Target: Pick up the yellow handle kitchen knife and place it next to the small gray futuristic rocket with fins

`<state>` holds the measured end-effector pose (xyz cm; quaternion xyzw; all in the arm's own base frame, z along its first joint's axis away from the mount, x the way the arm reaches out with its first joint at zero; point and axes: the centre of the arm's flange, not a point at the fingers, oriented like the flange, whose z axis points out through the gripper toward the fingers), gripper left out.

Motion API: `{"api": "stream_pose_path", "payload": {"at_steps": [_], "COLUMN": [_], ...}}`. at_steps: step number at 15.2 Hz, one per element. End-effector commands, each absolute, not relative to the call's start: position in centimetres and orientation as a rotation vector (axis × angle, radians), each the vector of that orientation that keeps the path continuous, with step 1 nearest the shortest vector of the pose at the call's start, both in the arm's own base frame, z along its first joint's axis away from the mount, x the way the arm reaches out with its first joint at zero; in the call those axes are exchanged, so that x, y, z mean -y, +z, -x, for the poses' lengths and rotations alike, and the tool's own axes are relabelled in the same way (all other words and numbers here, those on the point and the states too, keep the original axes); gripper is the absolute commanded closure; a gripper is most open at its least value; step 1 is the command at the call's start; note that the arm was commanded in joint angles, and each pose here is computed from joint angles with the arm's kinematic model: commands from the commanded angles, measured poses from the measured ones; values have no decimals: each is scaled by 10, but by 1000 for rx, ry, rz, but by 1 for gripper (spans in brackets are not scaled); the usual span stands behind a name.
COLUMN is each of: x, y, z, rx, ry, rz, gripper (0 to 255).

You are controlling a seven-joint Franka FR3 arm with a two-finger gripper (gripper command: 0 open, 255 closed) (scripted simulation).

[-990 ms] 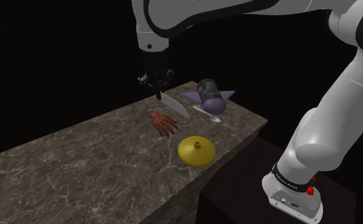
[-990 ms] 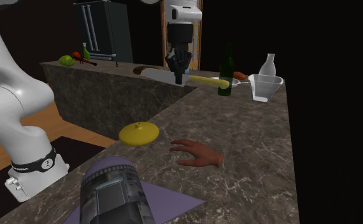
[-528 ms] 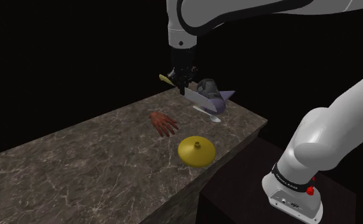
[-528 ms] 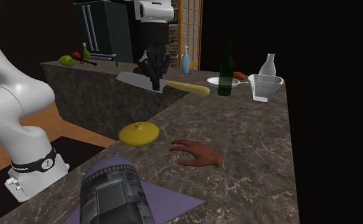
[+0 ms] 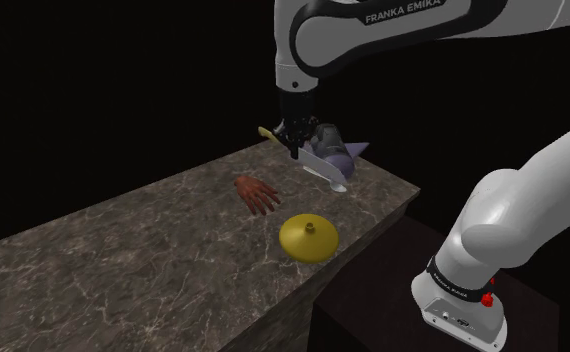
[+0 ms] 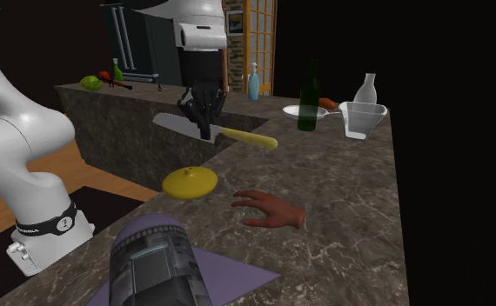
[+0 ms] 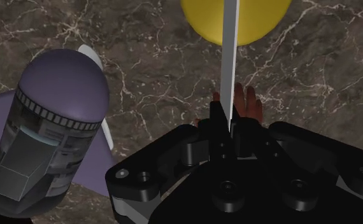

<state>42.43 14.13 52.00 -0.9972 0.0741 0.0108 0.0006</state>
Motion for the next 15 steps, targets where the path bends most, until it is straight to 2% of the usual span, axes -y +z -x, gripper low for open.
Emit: {"api": "stream_pose_path", "payload": {"at_steps": [1,15], "x": [-140,-140], "y": [509,435], "z": [-424,-424], "rx": [-233,-233], "ry": [33,33], "rz": [3131,3131], "gripper": [255,255]}}
